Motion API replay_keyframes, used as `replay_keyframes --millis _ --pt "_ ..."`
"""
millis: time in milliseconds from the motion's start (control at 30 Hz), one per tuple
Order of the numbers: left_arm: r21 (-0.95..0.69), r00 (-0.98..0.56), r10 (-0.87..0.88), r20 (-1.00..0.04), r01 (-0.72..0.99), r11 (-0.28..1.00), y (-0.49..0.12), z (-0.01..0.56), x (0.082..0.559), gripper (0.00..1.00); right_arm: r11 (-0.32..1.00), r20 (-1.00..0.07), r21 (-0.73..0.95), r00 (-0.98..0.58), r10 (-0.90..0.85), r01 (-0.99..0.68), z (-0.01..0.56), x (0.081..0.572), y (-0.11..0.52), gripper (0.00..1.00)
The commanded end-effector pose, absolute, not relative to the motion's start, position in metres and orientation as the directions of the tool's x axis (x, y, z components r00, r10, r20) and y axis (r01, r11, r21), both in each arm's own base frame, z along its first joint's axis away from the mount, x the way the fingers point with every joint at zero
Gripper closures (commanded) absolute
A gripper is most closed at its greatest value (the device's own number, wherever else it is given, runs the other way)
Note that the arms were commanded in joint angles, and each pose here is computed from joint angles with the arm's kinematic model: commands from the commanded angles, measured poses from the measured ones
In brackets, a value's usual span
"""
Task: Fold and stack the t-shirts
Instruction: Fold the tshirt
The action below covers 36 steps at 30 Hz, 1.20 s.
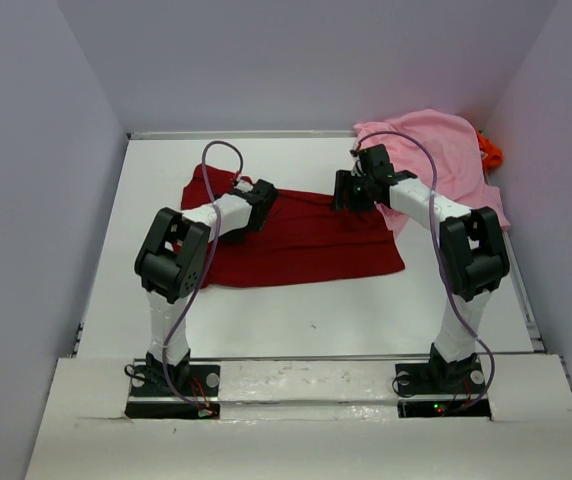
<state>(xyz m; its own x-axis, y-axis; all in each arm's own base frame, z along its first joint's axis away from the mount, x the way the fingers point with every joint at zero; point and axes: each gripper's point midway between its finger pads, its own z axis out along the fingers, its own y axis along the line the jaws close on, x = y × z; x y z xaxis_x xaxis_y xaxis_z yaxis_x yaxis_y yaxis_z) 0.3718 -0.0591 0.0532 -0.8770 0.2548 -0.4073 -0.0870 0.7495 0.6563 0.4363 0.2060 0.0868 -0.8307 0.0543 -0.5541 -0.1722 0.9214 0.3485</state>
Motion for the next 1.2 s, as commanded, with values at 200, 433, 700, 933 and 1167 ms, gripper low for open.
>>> replay_keyframes --millis 200,433,700,933,1167 --pt "0.669 -0.875 0.284 -0.392 -0.059 0.741 -0.060 0.059 0.349 0.28 0.912 -0.613 0.355 -0.787 0.063 -0.204 0.109 0.446 0.208 0.36" --pt "0.682 -0.900 0.303 -0.313 0.009 0.732 -0.061 0.034 0.338 0.30 0.913 -0.619 0.352 -0.783 0.065 -0.203 0.112 0.446 0.207 0.36" --pt "0.691 -0.910 0.318 -0.265 0.050 0.722 -0.061 0.012 0.337 0.57 0.911 -0.621 0.357 -0.781 0.065 -0.208 0.114 0.445 0.208 0.36" --pt "0.691 -0.909 0.320 -0.266 0.051 0.721 -0.061 0.008 0.338 1.00 0.910 -0.622 0.358 -0.781 0.065 -0.209 0.114 0.445 0.209 0.36" --pt "0.699 -0.891 0.313 -0.329 -0.006 0.716 -0.060 0.028 0.347 1.00 0.905 -0.618 0.368 -0.784 0.066 -0.214 0.114 0.444 0.210 0.36"
